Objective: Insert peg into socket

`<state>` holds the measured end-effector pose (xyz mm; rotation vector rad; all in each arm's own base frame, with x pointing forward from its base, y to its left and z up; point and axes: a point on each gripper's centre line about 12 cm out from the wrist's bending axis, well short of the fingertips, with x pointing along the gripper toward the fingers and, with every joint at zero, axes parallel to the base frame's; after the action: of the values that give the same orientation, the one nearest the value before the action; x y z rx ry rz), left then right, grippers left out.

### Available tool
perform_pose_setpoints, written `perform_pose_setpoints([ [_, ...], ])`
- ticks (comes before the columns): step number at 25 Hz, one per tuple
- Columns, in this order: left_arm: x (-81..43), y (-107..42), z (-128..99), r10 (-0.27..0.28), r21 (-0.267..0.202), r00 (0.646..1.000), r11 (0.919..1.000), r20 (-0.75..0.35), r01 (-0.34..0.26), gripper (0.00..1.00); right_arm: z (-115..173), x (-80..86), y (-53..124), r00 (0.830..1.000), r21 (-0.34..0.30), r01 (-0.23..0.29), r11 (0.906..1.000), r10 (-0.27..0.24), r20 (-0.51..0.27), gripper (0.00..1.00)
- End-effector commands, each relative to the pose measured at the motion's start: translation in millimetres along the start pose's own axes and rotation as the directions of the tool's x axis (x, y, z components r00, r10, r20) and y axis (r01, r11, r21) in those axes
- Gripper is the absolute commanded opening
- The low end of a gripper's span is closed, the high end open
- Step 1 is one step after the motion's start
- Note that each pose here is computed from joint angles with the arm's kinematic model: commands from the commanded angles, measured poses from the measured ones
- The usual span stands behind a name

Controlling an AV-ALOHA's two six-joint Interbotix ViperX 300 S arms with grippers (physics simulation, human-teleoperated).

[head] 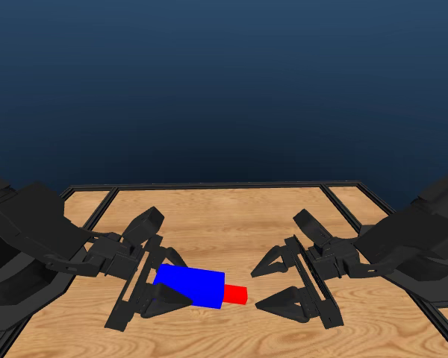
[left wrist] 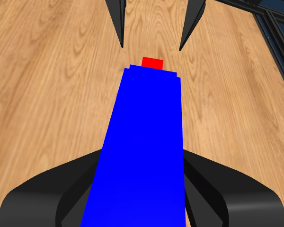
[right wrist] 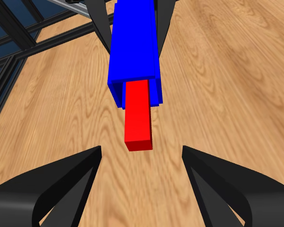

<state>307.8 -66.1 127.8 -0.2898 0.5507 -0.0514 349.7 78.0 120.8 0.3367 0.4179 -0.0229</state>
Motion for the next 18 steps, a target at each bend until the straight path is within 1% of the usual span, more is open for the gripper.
perform_pose_setpoints([
  [1,1.1,-6.2,17,-0.022,0.004,0.997,0.9997,0.07,0.022,0.0,7,3.4,13.5,0.997,-0.015,-0.036,0.9993,0.037,0.064,0.0],
  [2,1.6,-5.6,15,-0.02,0.006,0.998,0.9998,0.066,0.02,0.0,7,9.0,17.2,0.998,-0.032,-0.043,0.9986,0.045,0.042,0.0],
  [4,2.2,-6.3,19,-0.023,0.008,0.996,0.9997,0.082,0.023,0.0,5,17.1,19.7,0.998,-0.037,-0.053,0.9979,0.055,0.042,0.0],
  [5,2.4,-5.7,15,-0.02,0.009,0.998,0.9998,0.066,0.019,0.0,7,22.2,21.1,0.997,-0.032,-0.056,0.9979,0.058,0.044,0.0],
  [6,2.3,-8.1,21,-0.027,0.008,0.996,0.9996,0.085,0.026,0.0,4,29.0,22.1,0.997,-0.036,-0.059,0.9976,0.06,0.039,0.0],
  [7,2.3,-6.9,17,-0.022,0.006,0.997,0.9997,0.074,0.022,0.0,9,36.2,27.2,0.996,-0.04,-0.071,0.9967,0.073,0.044,0.0],
  [8,2.7,-6.3,15,-0.021,0.01,0.998,0.9997,0.067,0.02,0.0,8,39.6,27.5,0.996,-0.043,-0.077,0.9961,0.079,0.047,0.0],
  [9,3.1,-7.1,16,-0.023,0.01,0.997,0.9997,0.073,0.022,0.0,12,44.7,30.2,0.994,-0.05,-0.084,0.9952,0.087,0.061,0.0],
  [10,3.5,-6.1,13,-0.019,0.01,0.998,0.9998,0.061,0.019,0.0,20,50.5,34.0,0.993,-0.058,-0.09,0.9942,0.095,0.077,0.0],
  [15,2.9,-9.0,15,-0.027,0.009,0.997,0.9996,0.077,0.027,0.0,31,57.7,33.6,0.991,-0.088,-0.097,0.9914,0.104,0.084,0.0],
  [18,2.5,-10.3,14,-0.029,0.009,0.997,0.9996,0.076,0.028,0.0,38,59.8,32.1,0.99,-0.091,-0.095,0.9913,0.104,0.092,0.0],
])
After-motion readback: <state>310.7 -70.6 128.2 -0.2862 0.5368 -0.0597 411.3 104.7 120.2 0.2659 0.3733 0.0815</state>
